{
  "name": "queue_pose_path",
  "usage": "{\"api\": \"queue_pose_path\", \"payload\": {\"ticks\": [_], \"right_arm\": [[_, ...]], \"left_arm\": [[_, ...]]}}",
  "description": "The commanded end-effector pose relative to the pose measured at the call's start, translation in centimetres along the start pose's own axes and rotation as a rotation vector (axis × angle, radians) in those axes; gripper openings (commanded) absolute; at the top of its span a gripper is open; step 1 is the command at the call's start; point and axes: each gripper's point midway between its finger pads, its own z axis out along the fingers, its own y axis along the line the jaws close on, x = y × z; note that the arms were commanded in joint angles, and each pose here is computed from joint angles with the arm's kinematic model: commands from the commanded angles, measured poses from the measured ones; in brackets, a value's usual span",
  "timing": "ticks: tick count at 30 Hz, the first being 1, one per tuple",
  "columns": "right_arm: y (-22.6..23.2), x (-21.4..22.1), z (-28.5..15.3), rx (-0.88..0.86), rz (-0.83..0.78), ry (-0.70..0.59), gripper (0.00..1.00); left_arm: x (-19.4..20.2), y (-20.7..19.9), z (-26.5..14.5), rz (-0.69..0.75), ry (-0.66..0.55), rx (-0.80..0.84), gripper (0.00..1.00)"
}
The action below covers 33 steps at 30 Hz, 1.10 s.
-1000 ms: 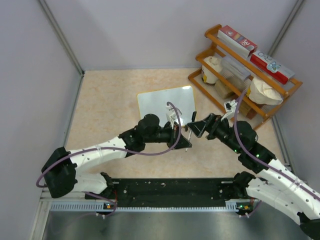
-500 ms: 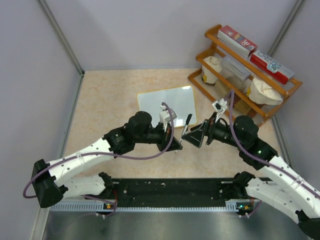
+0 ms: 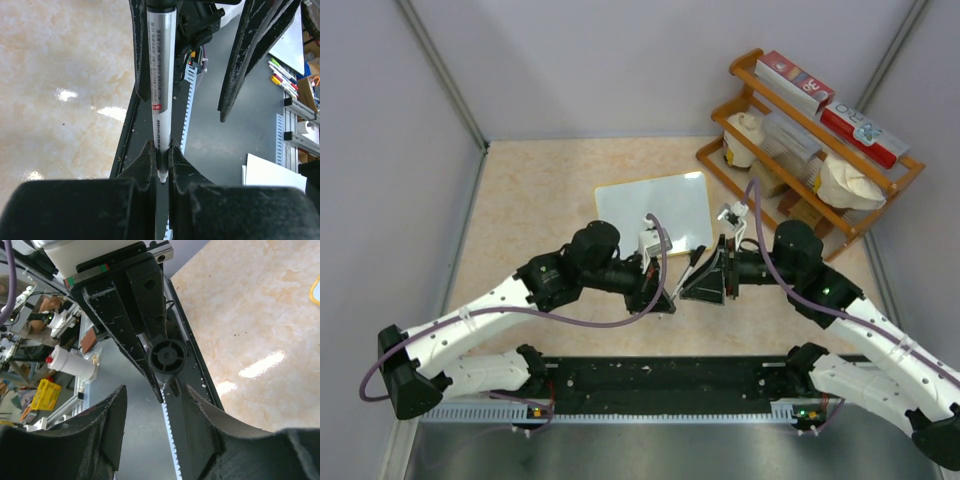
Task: Write a sentence on the whiteboard
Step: Pass from the left arm to the right
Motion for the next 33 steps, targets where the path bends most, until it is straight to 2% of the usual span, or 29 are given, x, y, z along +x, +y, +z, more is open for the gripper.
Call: {"api": "queue_pose_path", "payload": {"ticks": [1, 4, 10, 18, 23, 25, 30, 31, 33], "right_arm": [[2.2, -1.9, -0.2, -0.084, -0.054, -0.036, 0.45], [2.2, -2.3, -0.1, -0.079, -0.042, -0.05, 0.43], [2.4, -2.4, 0.4, -0.126, -0.013, -0.056, 0.29], [1.9, -1.5, 1.0, -0.146, 0.025, -0.016, 0.25], [1.8, -1.1, 1.1, -0.152, 0.028, 0.002, 0.1], [1.7, -0.9, 1.1, -0.153, 0.028, 0.008, 0.0], [1.7, -0.6, 1.0, -0.154, 0.019, 0.008, 0.0], [1.5, -0.5, 0.9, -0.149, 0.015, 0.007, 0.0], [1.0, -0.5, 1.0, -0.12, 0.019, -0.002, 0.0]], "left_arm": [[-1.3, -1.9, -1.0, 0.069, -0.024, 0.061, 0.0], [-1.0, -2.0, -1.0, 0.061, -0.016, 0.068, 0.0], [-0.8, -2.0, -1.1, 0.058, -0.017, 0.067, 0.0], [-0.8, -2.0, -1.0, 0.056, -0.013, 0.069, 0.0], [-0.9, -2.0, -1.1, 0.062, -0.02, 0.066, 0.0], [-0.8, -2.0, -1.2, 0.065, -0.023, 0.062, 0.0], [-0.8, -1.2, -1.6, 0.072, -0.036, 0.007, 0.0], [-0.8, -1.1, -1.8, 0.076, -0.042, -0.007, 0.04], [-1.2, -0.3, -2.3, 0.083, -0.071, -0.069, 0.25]]}}
